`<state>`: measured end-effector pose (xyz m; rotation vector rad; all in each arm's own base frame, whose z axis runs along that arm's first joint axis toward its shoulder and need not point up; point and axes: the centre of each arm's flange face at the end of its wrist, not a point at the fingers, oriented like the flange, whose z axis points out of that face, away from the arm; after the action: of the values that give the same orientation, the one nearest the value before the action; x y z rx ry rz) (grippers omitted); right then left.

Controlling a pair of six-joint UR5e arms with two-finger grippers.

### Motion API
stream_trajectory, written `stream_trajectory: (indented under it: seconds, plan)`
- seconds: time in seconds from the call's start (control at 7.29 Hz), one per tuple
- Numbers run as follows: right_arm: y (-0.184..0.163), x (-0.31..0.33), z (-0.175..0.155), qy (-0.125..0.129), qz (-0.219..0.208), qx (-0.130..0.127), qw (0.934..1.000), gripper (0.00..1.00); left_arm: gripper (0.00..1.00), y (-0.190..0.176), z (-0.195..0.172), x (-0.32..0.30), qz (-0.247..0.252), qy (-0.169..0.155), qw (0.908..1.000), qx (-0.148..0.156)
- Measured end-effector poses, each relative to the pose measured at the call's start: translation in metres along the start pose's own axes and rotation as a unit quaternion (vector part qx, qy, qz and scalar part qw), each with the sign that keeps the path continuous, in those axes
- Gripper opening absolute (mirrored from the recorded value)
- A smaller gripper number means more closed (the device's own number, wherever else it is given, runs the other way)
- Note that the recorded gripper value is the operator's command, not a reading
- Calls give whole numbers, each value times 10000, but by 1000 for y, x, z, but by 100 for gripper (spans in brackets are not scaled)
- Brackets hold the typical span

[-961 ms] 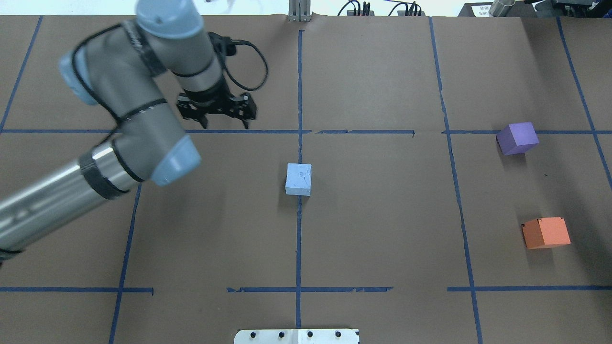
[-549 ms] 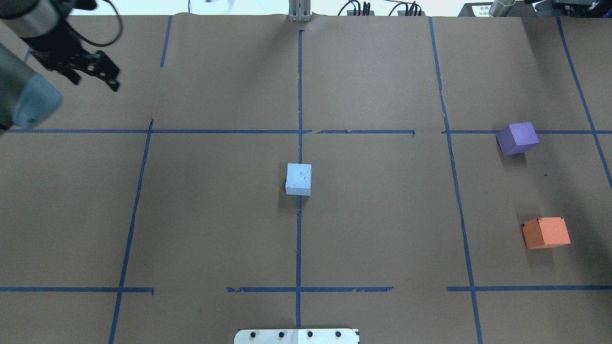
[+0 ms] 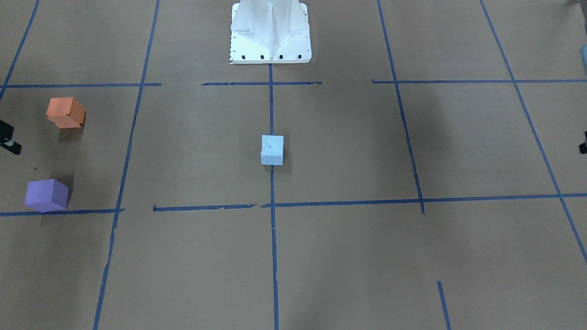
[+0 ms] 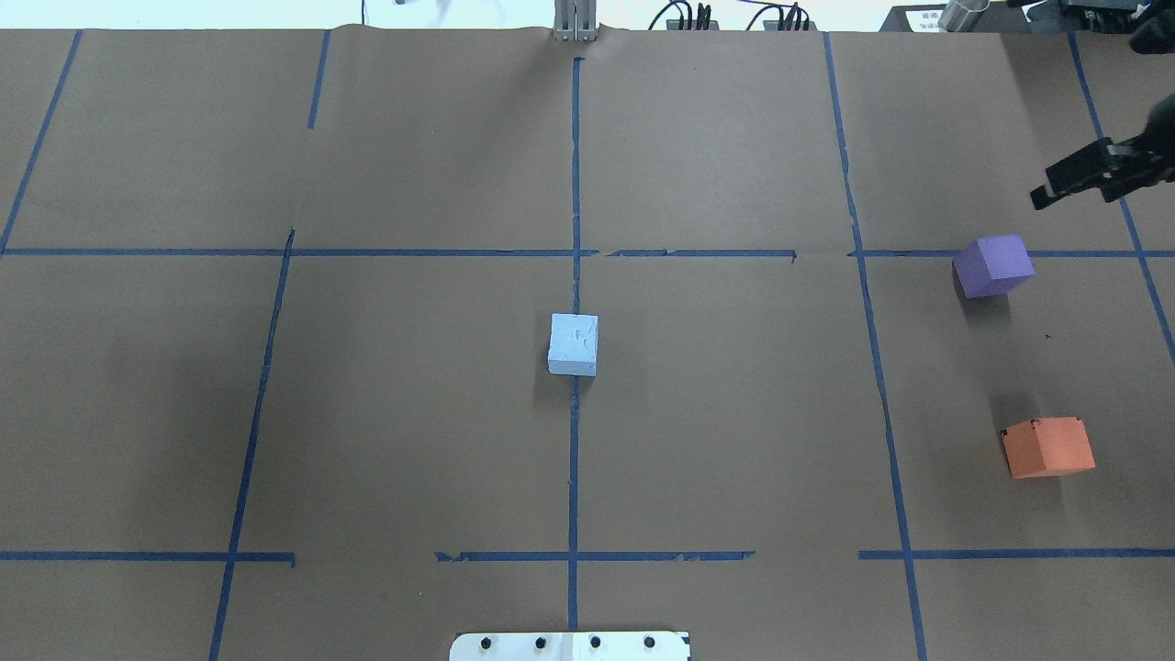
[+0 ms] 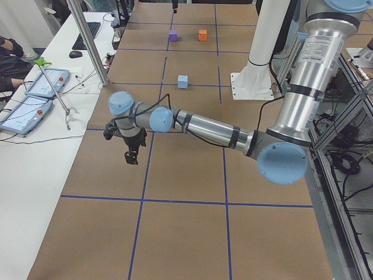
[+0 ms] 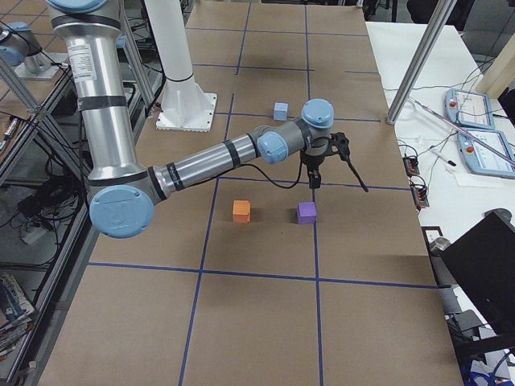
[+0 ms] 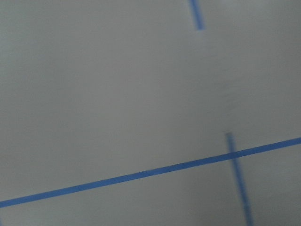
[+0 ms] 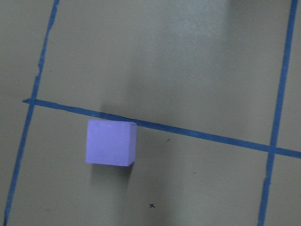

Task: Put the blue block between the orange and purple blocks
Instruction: 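Move the right gripper to the light blue cube and grasp it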

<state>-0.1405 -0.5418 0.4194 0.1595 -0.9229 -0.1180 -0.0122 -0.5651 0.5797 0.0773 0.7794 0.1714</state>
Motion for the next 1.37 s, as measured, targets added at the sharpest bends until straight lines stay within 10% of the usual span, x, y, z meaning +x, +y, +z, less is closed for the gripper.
stream_trajectory:
  seconds: [0.82,1.37]
  plan:
    - [-11,-402,126,101,887,35,9960,100,100,34,4,-28,-92,356,9993,29]
    - [11,-490,208,678,1304,-22,9891,100,100,34,2,-27,-88,356,9993,41]
